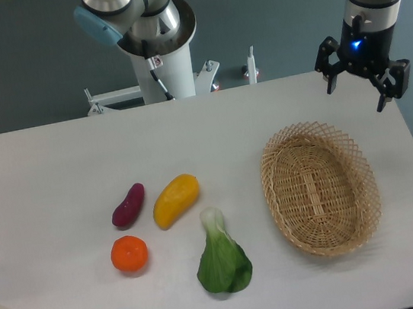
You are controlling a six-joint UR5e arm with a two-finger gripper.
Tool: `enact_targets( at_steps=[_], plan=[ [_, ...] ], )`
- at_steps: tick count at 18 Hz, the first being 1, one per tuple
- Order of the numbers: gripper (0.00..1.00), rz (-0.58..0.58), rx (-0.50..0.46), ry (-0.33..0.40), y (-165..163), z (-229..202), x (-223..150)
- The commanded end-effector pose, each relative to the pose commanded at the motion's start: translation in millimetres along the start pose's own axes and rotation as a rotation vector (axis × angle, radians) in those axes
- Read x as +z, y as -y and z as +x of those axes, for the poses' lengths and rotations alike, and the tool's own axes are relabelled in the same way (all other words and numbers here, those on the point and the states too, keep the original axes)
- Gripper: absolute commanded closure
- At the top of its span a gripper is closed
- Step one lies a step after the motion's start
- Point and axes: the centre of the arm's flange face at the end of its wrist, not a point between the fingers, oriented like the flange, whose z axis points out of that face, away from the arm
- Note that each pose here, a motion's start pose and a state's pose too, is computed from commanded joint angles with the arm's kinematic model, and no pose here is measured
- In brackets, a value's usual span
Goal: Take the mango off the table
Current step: 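Move the open gripper from above the basket toward the yellow mango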
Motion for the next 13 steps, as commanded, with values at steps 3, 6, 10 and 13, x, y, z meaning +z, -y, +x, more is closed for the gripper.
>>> enact_targets(
  at_steps=[3, 6, 10, 13],
  plan=[
    [0.00, 0.000, 0.002, 0.002, -0.1, -0.5, 0.7],
    [0.00, 0.005, -0.026, -0.002, 1.1, 0.9, 1.9],
    [0.00, 0.038, -0.092, 0.007, 10.0, 5.7, 13.2],
    [0.00, 0.057, -0.162, 0.015, 27.4, 18.1, 33.8]
  ],
)
